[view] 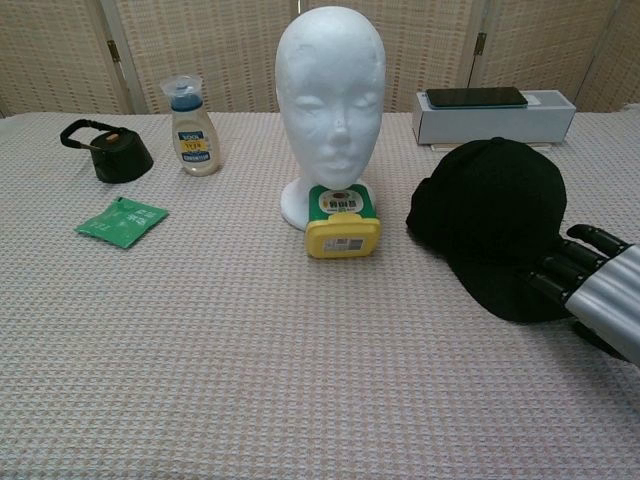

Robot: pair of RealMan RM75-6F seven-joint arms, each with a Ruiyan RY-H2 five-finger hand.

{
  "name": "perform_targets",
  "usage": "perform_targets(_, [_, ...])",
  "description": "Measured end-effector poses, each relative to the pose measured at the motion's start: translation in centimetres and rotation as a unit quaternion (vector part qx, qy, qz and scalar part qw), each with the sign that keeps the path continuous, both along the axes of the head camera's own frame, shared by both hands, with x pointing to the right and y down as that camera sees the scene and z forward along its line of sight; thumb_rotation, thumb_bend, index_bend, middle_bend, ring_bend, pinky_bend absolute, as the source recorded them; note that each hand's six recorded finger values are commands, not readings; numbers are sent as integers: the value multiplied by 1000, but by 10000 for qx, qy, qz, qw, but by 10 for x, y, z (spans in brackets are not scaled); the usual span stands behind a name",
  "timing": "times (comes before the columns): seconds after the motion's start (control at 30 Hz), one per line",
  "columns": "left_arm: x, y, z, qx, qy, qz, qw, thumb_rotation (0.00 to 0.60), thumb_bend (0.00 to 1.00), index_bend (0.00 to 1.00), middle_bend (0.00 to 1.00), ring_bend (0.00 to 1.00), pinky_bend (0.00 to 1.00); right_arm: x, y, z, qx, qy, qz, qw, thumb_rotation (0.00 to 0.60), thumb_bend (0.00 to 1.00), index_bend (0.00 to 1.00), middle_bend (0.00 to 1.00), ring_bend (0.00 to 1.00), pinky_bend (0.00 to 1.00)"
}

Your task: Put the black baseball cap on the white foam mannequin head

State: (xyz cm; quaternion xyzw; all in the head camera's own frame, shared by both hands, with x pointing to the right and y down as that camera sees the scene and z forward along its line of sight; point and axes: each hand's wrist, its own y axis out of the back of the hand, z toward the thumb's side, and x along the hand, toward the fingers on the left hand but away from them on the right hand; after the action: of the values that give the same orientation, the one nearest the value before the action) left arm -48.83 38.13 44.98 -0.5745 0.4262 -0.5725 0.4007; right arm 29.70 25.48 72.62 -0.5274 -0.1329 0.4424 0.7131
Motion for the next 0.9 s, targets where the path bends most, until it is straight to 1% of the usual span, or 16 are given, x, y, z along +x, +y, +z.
perform_targets(0.17, [-3,0,-4,51,14,-40,10000,600,73,202,55,40,136,-7,-5,5,8,-1,38,10000,600,163,316,354,287,262])
perform_targets(0.33, [-6,-1,-4,32,19,-80,10000,600,73,202,55,40,136,-12,-10,6,53,-32,69,10000,600,169,327,363,298,271])
perform_targets(0.63, [-9,-1,-5,60,24,-125,9999,600,73,202,55,40,136,-14,-18,9,125,58,165,9998,600,189,349,378,314,292])
perform_targets(0.7, [-9,-2,-5,66,20,-127,9999,600,73,202,55,40,136,-12,-20,10,133,90,207,9997,600,197,364,391,327,334])
perform_targets(0.8, [-8,-1,-5,71,0,-113,9999,600,73,201,55,40,136,-9,-21,13,90,150,286,9994,600,233,400,417,358,429])
perform_targets(0.9, [-7,-1,-5,90,-24,-109,9999,600,73,201,55,40,136,-8,-23,17,21,204,351,9992,600,261,464,465,415,510])
